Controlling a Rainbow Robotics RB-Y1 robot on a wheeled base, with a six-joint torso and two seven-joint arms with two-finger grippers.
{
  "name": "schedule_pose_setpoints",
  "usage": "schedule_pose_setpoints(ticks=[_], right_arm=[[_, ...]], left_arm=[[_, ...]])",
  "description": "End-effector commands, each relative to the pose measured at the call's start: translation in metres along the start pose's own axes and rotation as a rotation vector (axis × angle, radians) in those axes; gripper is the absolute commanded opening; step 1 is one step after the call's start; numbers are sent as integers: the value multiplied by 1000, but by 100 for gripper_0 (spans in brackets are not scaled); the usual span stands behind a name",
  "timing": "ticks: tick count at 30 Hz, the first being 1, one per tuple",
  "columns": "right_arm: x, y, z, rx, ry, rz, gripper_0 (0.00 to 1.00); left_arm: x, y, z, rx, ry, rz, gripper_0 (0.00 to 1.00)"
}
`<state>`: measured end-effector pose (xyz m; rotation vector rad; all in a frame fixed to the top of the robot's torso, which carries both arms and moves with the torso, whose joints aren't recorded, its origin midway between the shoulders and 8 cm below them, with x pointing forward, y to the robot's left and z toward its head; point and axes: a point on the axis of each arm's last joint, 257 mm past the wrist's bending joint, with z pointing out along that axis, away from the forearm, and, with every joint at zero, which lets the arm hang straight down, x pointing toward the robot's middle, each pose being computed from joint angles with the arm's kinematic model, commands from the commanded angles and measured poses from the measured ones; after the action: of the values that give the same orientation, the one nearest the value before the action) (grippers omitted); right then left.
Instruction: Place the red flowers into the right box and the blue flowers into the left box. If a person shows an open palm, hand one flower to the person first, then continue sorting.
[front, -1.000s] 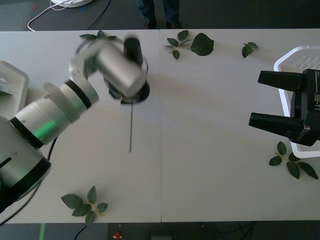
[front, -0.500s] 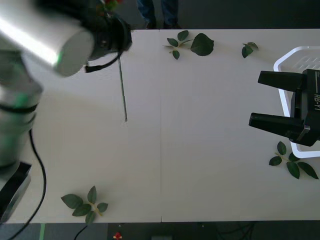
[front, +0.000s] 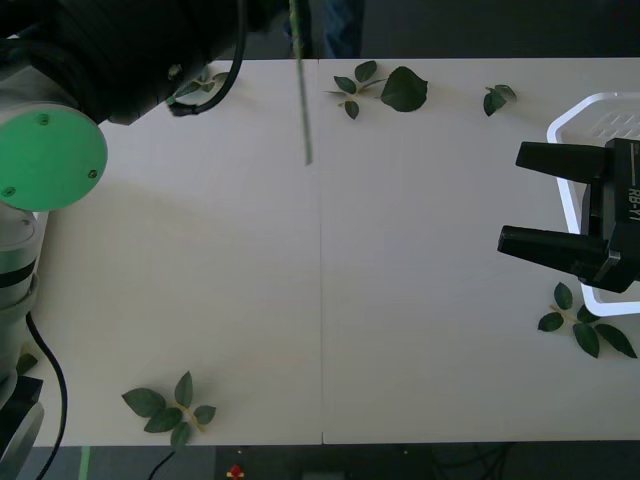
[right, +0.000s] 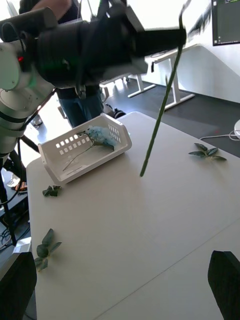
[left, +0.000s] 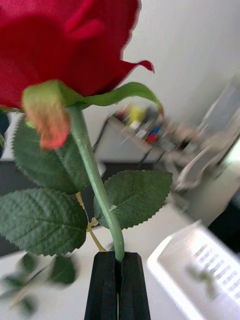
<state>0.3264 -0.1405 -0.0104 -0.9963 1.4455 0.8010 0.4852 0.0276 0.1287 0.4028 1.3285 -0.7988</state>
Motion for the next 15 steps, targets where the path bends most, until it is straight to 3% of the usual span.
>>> schedule_pose_setpoints(ticks=[1, 15], right_arm=[[-1, 5, -3, -14, 32, -57, 100], [4, 8, -16, -55, 27, 28, 100]], left_arm=[[-21, -69, 0, 178, -101, 17, 0], [10, -177, 4, 420, -75, -18, 0]])
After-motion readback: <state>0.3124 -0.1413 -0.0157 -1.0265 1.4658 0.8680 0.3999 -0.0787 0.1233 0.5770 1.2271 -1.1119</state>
